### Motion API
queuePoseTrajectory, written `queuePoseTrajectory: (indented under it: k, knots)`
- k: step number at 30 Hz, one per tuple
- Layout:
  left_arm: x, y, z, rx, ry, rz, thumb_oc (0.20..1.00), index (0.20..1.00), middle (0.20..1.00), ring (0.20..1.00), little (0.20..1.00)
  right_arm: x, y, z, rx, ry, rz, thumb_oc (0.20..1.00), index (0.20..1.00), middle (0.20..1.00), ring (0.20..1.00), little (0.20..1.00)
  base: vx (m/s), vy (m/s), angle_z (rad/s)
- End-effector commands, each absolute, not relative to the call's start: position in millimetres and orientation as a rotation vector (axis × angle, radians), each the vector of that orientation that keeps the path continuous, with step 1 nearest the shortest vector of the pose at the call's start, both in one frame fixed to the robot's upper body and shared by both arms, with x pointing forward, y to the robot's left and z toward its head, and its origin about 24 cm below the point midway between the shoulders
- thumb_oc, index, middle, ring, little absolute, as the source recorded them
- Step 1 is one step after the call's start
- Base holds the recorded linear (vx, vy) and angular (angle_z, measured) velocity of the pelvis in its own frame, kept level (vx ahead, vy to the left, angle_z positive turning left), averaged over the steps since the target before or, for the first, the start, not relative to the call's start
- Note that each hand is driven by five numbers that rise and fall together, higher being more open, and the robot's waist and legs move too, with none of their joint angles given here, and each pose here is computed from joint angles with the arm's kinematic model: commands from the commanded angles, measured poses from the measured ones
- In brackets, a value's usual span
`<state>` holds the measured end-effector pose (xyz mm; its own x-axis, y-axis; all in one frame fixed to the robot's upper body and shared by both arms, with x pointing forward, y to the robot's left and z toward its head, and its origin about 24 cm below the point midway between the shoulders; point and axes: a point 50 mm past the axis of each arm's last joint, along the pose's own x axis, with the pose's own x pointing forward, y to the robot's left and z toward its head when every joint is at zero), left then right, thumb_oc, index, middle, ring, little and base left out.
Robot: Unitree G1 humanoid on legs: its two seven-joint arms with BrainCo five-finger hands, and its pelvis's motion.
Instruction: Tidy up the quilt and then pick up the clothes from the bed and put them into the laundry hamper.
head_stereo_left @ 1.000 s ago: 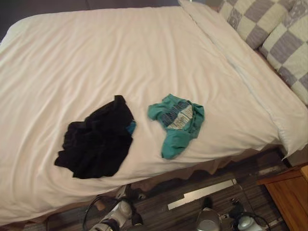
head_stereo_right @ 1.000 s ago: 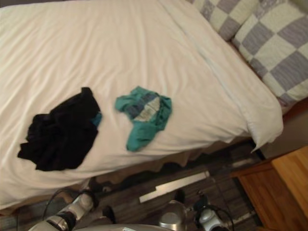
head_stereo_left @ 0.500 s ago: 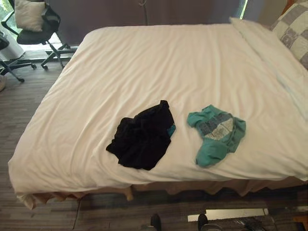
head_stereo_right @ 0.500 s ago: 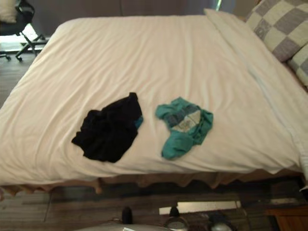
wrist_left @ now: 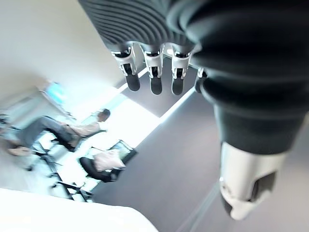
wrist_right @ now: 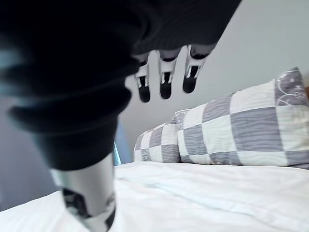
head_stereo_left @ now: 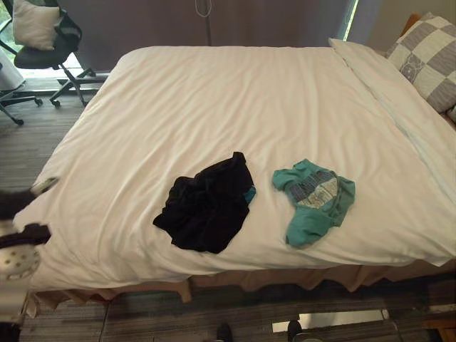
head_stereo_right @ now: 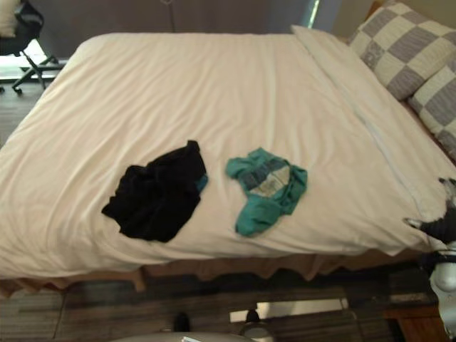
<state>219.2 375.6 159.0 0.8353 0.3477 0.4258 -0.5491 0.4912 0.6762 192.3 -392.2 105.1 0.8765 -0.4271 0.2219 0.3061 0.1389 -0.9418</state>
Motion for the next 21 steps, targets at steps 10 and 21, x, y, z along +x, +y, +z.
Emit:
queuePoseTrajectory:
  k: [10, 21]
  knots:
    - [323.3, 281.2, 159.0, 1.212, -0.325, 0.224, 1.0, 1.0, 1.0, 1.0, 1.0, 299.3, -257.8, 186.4, -1.279, -0.538, -0.207, 1.0, 1.0, 1.0, 1.0, 1.0, -0.14, -0.026, -0.29]
    - [359.7, 313.9, 147.9, 1.627, 0.026, 0.293, 1.0, 1.0, 1.0, 1.0, 1.0, 293.1, -212.1, 238.0, -1.247, -0.858, -0.107, 1.0, 1.0, 1.0, 1.0, 1.0, -0.04, -0.026, -0.29]
